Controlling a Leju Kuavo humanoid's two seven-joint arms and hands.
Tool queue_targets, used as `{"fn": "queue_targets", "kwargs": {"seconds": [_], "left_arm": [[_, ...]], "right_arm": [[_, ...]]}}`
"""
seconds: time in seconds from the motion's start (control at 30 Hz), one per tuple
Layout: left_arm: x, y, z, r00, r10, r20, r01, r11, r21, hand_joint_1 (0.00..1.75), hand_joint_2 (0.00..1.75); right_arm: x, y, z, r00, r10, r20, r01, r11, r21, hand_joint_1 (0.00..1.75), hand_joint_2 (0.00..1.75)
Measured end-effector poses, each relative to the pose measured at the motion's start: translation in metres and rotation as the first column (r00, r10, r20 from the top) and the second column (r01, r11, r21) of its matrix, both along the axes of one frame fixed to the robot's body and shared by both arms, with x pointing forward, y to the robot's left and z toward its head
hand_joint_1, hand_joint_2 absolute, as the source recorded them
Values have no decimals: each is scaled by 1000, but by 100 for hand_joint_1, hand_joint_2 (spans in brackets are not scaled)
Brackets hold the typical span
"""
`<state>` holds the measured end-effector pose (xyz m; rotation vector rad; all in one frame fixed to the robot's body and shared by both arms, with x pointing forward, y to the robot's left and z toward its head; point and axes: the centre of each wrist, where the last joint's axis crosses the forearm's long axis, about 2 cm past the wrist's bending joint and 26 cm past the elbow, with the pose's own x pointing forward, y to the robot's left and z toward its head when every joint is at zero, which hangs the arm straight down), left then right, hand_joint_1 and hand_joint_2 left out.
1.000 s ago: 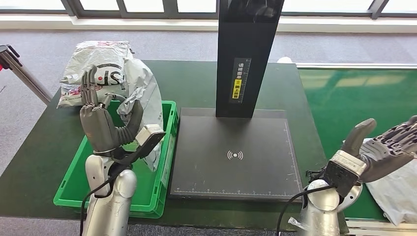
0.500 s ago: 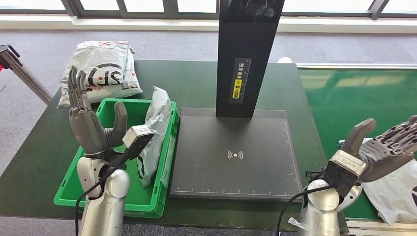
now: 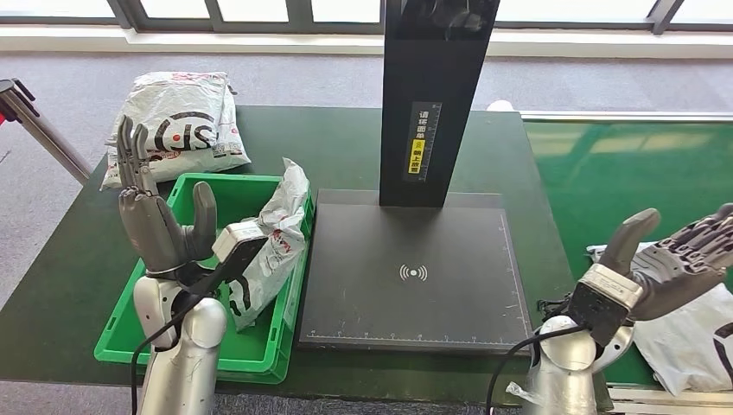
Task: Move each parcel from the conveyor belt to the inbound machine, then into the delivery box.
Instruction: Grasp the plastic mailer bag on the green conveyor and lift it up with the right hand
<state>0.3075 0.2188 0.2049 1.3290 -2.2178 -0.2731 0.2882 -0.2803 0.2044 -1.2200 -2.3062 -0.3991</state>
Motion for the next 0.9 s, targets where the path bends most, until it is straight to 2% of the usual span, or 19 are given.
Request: {"fn": "queue_targets", "kwargs": {"seconds": [0.17, 0.3, 0.4, 0.47, 0.5, 0.53, 0.6, 0.63, 0.67, 0.7, 0.77, 0.83, 0.9], "left_arm": [[-2, 12, -3, 998, -26, 55, 29, 998, -51, 0, 0], [-4, 21, -7, 995, -33, 95, 41, 995, -91, 0, 175], [-4, 24, -12, 990, -58, 130, 83, 977, -194, 0, 175], [-1, 9, -17, 971, -168, 168, 223, 889, -399, 0, 175], [1, -5, -18, 941, -274, 200, 339, 788, -513, 0, 175], [1, -22, -18, 878, -410, 247, 471, 647, -599, 0, 175], [-2, -53, -16, 665, -660, 350, 683, 348, -642, 0, 175], [-4, -64, -16, 554, -744, 374, 744, 241, -623, 0, 175], [-5, -72, -16, 470, -800, 373, 779, 177, -602, 0, 175], [-7, -77, -17, 413, -838, 356, 797, 144, -586, 0, 175], [-10, -85, -21, 337, -882, 329, 815, 98, -572, 0, 175], [-12, -90, -22, 287, -903, 320, 822, 61, -566, 0, 175], [-12, -93, -23, 257, -914, 315, 825, 37, -564, 0, 175]], "right_arm": [[0, 0, -1, 1000, -6, -9, 5, 1000, -16, 0, 175], [0, -1, -3, 1000, -10, -19, 10, 1000, -23, 0, 175], [3, -2, -6, 998, -33, -56, 28, 996, -86, 0, 175], [10, -5, -14, 983, -98, -155, 61, 972, -226, 0, 175], [14, -10, -19, 960, -166, -226, 86, 942, -324, 0, 175], [17, -19, -23, 922, -256, -292, 115, 898, -426, 0, 175], [17, -41, -32, 792, -462, -399, 177, 800, -574, 0, 175], [15, -54, -38, 712, -542, -447, 222, 777, -589, 0, 175], [12, -66, -45, 627, -599, -499, 285, 772, -568, 0, 175], [9, -78, -50, 544, -632, -552, 366, 771, -521, 0, 175], [7, -96, -58, 410, -650, -640, 509, 745, -431, 0, 175], [11, -104, -63, 343, -655, -673, 555, 719, -417, 0, 175], [13, -109, -72, 315, -666, -676, 530, 714, -457, 0, 175]]}}
